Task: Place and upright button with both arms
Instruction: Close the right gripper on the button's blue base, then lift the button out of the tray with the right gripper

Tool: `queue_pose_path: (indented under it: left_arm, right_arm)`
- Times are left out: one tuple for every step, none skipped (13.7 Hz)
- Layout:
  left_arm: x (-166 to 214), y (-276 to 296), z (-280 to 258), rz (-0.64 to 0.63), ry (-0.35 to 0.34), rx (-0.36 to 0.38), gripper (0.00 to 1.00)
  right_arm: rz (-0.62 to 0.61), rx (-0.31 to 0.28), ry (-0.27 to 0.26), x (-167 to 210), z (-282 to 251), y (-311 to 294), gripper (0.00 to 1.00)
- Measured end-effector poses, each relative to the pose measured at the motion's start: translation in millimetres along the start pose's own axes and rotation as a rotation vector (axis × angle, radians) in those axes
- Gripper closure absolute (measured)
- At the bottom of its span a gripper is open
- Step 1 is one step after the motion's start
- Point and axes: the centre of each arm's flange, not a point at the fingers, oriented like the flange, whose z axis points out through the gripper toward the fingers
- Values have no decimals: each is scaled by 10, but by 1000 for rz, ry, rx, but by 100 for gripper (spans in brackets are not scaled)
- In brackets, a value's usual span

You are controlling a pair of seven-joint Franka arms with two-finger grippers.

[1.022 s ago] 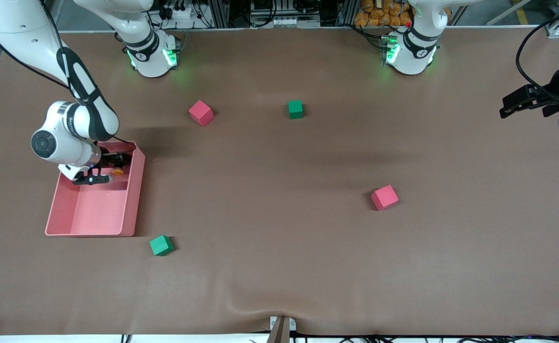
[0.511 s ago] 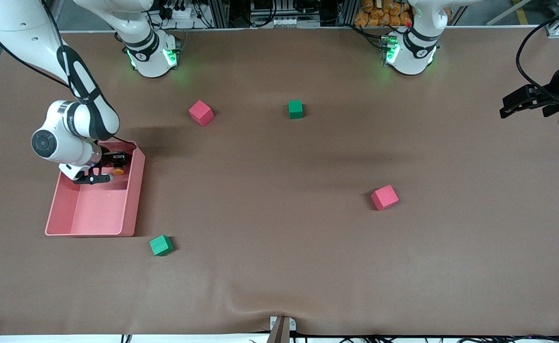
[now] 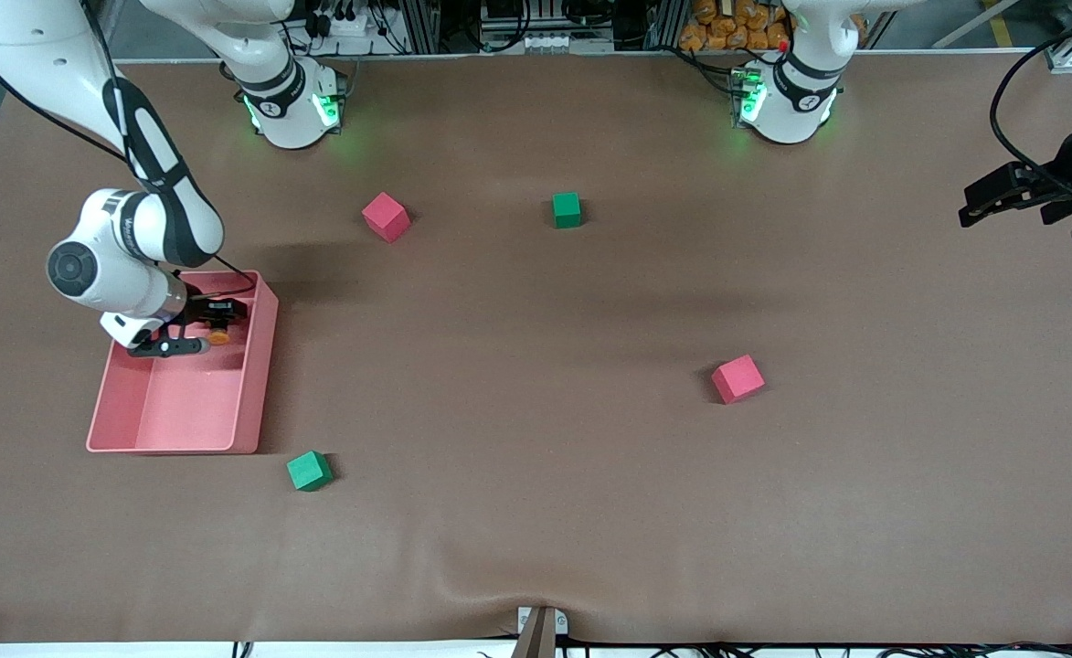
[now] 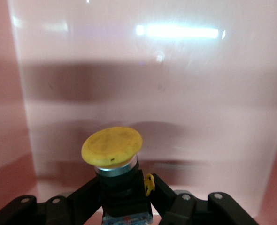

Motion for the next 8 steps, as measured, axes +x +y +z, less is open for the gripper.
queue_pose_path:
  left_arm:
    - [0,0,-1,0,0,0,0]
    - [0,0,-1,0,0,0,0]
    - [0,-1,-1,0,0,0,0]
    - [0,-1,-2,0,0,0,0]
    - [0,-1,-2,0,0,0,0]
    - [0,-2,-2,0,1,0,0]
    - [0,-2,-3,0,1,0,0]
    - [0,-3,-4,-1,1,0,0]
  right_arm:
    - [-10,-5,28,37,-137,6,55]
    - [-24,-10,55,75,-274,14,55]
    - [-35,-16,85,124,-425,25,55]
    - [-46,-20,103,172,-556,27,55]
    - [-57,-20,102,225,-683,4,55]
    - [-70,-17,87,291,-824,-46,55]
    - [-85,-12,63,372,-999,-114,55]
    - [-105,-10,44,464,-1203,-205,55]
